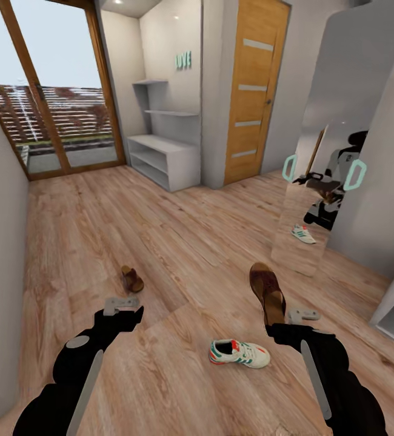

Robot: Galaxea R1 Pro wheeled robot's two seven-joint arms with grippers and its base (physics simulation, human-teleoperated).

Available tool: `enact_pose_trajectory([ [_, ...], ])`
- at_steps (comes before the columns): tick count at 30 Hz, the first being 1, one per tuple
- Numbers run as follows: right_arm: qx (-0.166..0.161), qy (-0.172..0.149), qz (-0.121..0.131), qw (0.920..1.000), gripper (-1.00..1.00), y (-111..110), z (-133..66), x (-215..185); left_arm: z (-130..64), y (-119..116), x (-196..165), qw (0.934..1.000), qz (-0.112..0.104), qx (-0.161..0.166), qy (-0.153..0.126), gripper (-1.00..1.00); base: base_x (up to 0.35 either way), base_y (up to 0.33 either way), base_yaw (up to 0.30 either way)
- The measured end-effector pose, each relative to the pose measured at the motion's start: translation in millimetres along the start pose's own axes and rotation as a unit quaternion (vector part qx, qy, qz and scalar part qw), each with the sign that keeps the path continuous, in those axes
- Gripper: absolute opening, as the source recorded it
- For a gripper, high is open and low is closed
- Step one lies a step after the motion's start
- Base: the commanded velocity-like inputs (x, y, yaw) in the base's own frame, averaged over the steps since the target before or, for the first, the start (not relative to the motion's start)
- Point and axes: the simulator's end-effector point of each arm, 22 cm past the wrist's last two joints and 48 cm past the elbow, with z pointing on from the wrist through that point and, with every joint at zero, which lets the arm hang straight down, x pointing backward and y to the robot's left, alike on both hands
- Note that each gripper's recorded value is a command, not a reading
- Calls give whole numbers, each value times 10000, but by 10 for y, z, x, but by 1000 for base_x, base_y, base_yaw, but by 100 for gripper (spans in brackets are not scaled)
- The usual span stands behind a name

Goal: Pick up the two gym shoes and the two sandals from the corridor floor and place them onto the hallstand (shoe rack) in the corridor, making sure they are on the rack and not on the floor. Arrange them so the two gym shoes are next to each other and the two sandals are next to each other.

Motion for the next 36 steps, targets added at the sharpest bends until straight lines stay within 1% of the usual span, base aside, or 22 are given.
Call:
enact_pose_trajectory([
  [14, -1, -37, 1, 10000, -100, 0, -26, -28, -21, -1, -34, 10000, 1, 0, -37, 100, 0, 3, -299],
  [21, -2, -58, -1, 10000, -100, 0, -41, -43, -34, -3, -54, 10000, 0, 0, -58, 100, 0, 218, -292],
  [26, 10, -52, -1, 10000, -100, -11, -39, -40, -38, -1, -58, 10000, 1, 0, -64, 100, 0, 225, -80],
  [36, 4, -61, 3, 10000, -100, -4, -44, -47, -38, 0, -59, 10000, 1, -2, -65, 100, 0, 16, -4],
])
